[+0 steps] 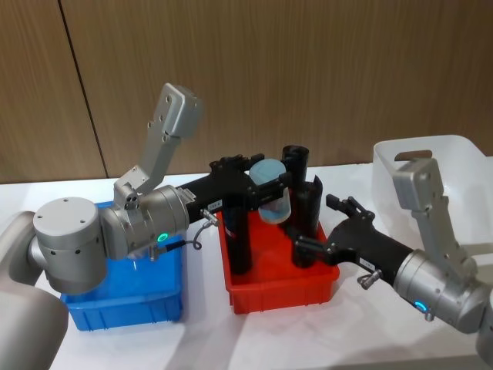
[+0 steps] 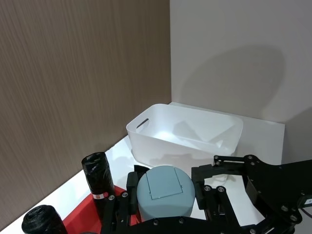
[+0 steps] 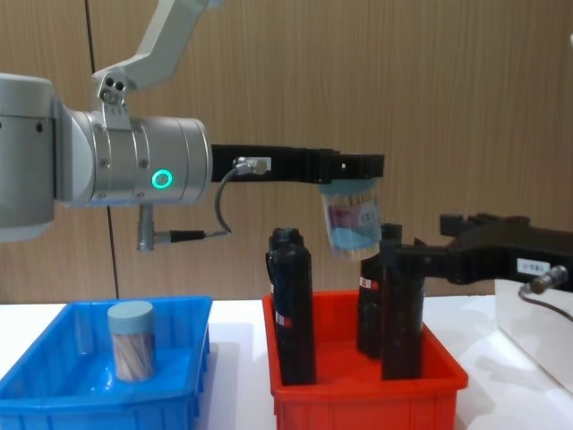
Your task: Pick the cotton swabs from the blue box and place them into the white box.
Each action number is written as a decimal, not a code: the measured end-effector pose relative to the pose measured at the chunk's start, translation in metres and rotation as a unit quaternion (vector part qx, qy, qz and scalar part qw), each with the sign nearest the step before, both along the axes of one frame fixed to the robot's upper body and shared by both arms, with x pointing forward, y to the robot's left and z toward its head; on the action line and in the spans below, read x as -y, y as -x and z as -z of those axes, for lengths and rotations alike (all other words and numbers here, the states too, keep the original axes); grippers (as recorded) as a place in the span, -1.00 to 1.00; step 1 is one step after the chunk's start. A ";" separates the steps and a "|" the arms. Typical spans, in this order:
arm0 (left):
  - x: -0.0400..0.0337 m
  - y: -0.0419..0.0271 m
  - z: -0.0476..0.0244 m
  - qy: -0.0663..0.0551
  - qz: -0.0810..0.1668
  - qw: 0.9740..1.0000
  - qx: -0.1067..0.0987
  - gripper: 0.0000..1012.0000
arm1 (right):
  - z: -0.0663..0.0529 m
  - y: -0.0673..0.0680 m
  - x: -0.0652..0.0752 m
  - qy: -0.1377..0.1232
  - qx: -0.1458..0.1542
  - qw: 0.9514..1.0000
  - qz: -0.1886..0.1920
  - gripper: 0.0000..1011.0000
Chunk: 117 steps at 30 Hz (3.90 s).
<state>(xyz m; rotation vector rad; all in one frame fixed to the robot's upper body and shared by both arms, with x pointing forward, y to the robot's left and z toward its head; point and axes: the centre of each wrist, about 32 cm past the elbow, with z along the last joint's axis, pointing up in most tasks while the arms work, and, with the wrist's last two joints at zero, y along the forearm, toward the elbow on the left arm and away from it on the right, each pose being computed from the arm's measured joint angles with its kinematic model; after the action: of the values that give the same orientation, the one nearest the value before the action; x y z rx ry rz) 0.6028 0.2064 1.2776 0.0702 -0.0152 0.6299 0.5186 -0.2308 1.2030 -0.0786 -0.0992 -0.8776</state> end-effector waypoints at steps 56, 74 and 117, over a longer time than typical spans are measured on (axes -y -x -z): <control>-0.0001 -0.0001 -0.0001 0.000 0.000 1.000 0.000 0.32 | 0.002 -0.055 -0.028 -0.024 -0.024 0.998 -0.047 0.71; 0.0000 0.0000 0.0000 0.000 0.000 1.000 0.000 0.71 | 0.002 -0.060 -0.030 -0.029 -0.017 0.998 -0.044 0.35; -0.0001 -0.0001 -0.0001 0.000 0.000 1.000 0.000 0.98 | 0.008 -0.062 -0.001 -0.043 -0.020 0.999 0.013 0.35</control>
<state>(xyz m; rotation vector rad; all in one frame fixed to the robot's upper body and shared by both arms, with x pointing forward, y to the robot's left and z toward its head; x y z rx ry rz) 0.6029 0.2064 1.2777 0.0701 -0.0154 0.6298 0.5806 -0.2298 1.1955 -0.0172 -0.0234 -0.9044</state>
